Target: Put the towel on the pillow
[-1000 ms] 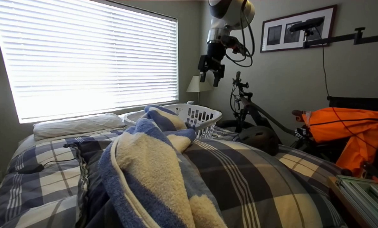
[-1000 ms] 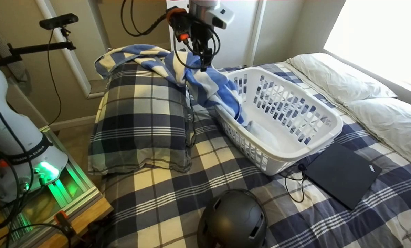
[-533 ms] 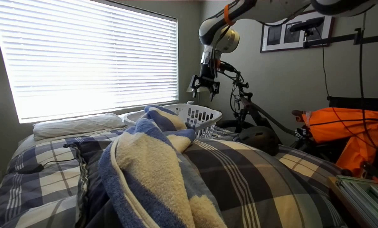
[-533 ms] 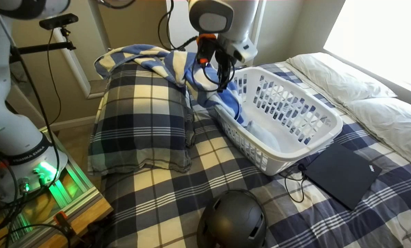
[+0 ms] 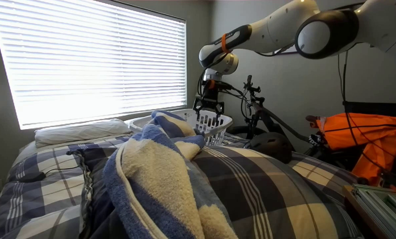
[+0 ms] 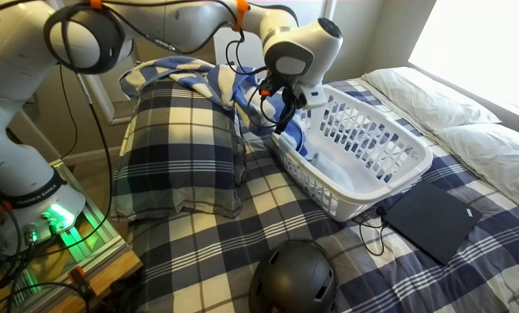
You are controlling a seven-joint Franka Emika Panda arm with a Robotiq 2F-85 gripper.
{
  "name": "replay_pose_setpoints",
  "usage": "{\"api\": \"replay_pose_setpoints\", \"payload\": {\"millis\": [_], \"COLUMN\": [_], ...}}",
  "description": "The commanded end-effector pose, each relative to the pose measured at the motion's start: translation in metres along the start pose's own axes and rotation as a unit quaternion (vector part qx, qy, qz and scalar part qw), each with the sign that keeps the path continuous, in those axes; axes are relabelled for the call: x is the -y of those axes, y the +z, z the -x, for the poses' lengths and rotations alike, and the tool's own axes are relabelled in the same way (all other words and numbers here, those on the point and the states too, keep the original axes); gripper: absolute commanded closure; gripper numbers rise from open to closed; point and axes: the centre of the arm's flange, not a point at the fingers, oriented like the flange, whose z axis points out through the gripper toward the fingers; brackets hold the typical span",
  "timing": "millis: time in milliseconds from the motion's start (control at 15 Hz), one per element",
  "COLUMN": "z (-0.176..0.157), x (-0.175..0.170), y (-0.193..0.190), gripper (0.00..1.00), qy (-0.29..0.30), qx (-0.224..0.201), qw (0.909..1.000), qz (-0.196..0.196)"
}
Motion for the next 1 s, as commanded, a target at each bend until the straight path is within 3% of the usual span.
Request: {"api": "replay_pose_setpoints", "payload": {"millis": [0, 933], "z": [-0.064, -0.089], "x": [0.048, 0.095], "y": [-0.007, 0.042], "gripper": [0.00, 0.00], "qy": [0.017, -0.031], "qx": [-0.011, -0.036], "qw": [0.9994, 0.9927], "qz": [-0.028, -0.111]}}
